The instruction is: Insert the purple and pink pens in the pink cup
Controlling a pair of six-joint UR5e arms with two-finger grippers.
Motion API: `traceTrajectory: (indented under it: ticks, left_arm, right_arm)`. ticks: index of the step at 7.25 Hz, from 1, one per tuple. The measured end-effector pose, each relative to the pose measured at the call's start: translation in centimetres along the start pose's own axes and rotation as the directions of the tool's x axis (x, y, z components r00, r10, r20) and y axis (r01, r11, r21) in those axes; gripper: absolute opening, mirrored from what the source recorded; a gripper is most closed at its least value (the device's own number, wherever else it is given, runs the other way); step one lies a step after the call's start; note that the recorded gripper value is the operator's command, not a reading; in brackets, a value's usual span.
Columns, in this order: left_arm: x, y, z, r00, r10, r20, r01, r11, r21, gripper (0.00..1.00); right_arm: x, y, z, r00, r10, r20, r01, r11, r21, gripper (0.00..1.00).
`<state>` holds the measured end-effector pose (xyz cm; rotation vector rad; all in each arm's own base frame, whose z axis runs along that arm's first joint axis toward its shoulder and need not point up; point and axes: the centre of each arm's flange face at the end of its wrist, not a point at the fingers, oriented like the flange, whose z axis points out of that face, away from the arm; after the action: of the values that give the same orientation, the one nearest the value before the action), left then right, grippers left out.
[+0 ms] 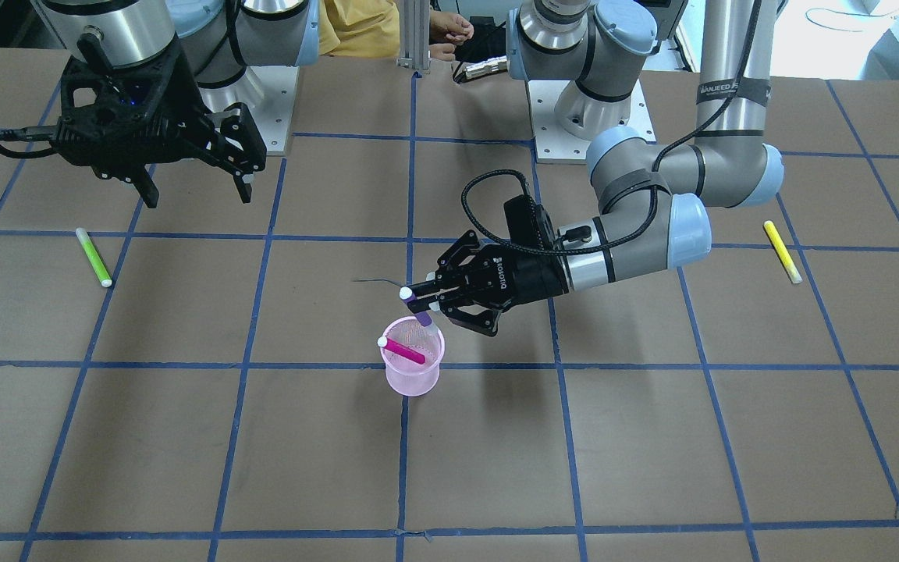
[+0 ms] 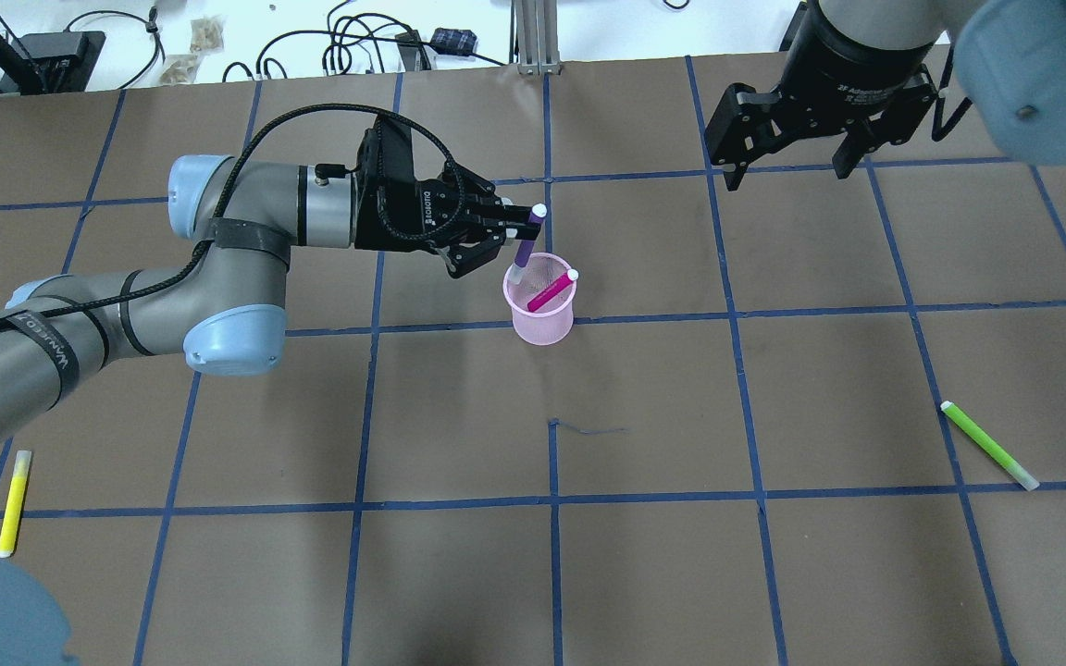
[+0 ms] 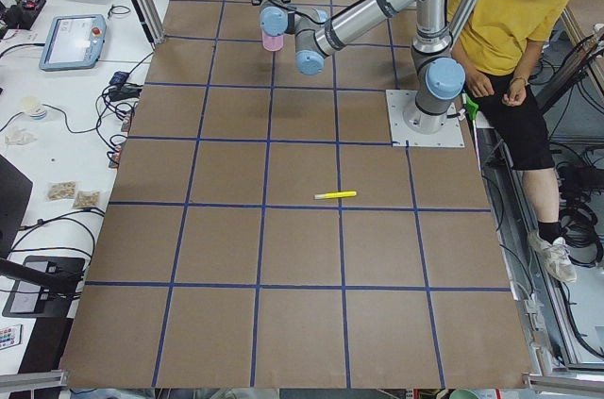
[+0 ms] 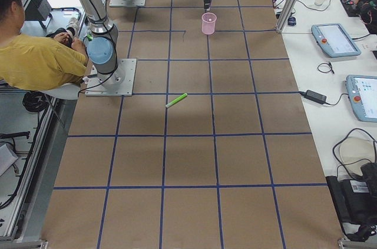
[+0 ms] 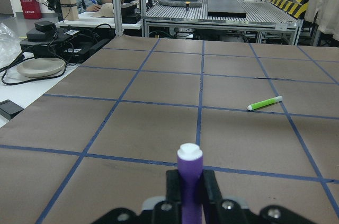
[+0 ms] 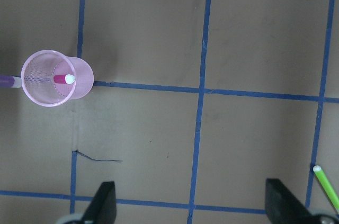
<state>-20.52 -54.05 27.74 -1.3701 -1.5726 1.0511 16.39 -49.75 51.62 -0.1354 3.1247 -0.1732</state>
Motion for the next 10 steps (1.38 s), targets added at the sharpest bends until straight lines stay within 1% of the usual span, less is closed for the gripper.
traceTrajectory:
  ticks: [1,2,4,5,6,7,8,9,10]
  left_arm:
    - [-0.1,0.6,0.5,1.000,-0.005,-0.005,0.005,1.000,-0.003,0.25]
    - [-0.2,1.4,0.9,1.000,-0.013,-0.009,0.013,1.000,-0.009,0.47]
    - [-0.5,2.5,1.4,0.999,-0.034,-0.015,0.034,0.999,-0.009,0.77]
    - [-0.6,2.9,1.6,0.999,-0.049,-0.019,0.049,0.999,-0.005,0.86]
    - [-0.6,3.1,1.7,0.997,-0.071,-0.021,0.071,0.997,-0.003,0.92]
    - [-0.8,2.9,1.6,0.995,-0.101,-0.018,0.101,0.995,-0.004,0.93]
    - [-1.4,1.8,1.1,0.989,-0.146,0.000,0.146,0.989,-0.014,0.97]
    - [-2.6,-0.3,-0.1,0.979,-0.196,0.053,0.199,0.978,-0.057,0.98]
    - [-4.4,-2.7,-1.7,0.966,-0.209,0.150,0.229,0.964,-0.134,1.00]
  right_arm:
    - [0.0,-0.1,-0.3,1.000,-0.003,-0.003,0.003,1.000,0.021,1.00]
    - [0.0,0.0,-0.6,1.000,-0.004,-0.001,0.004,0.999,0.032,1.00]
    - [-0.3,0.0,-0.3,1.000,-0.006,0.008,0.006,1.000,0.030,1.00]
    - [-0.5,0.1,0.3,1.000,-0.007,0.010,0.007,1.000,0.019,1.00]
    - [-0.6,0.3,0.9,1.000,-0.005,0.012,0.004,1.000,0.007,1.00]
    - [-0.6,0.5,1.4,1.000,-0.004,0.011,0.004,1.000,-0.002,1.00]
    - [-0.5,0.4,1.7,1.000,-0.004,0.008,0.004,1.000,-0.009,1.00]
    - [-0.2,0.1,1.7,1.000,0.001,0.009,-0.001,1.000,-0.006,1.00]
    - [0.1,-0.4,1.1,1.000,0.010,0.005,-0.010,1.000,0.008,1.00]
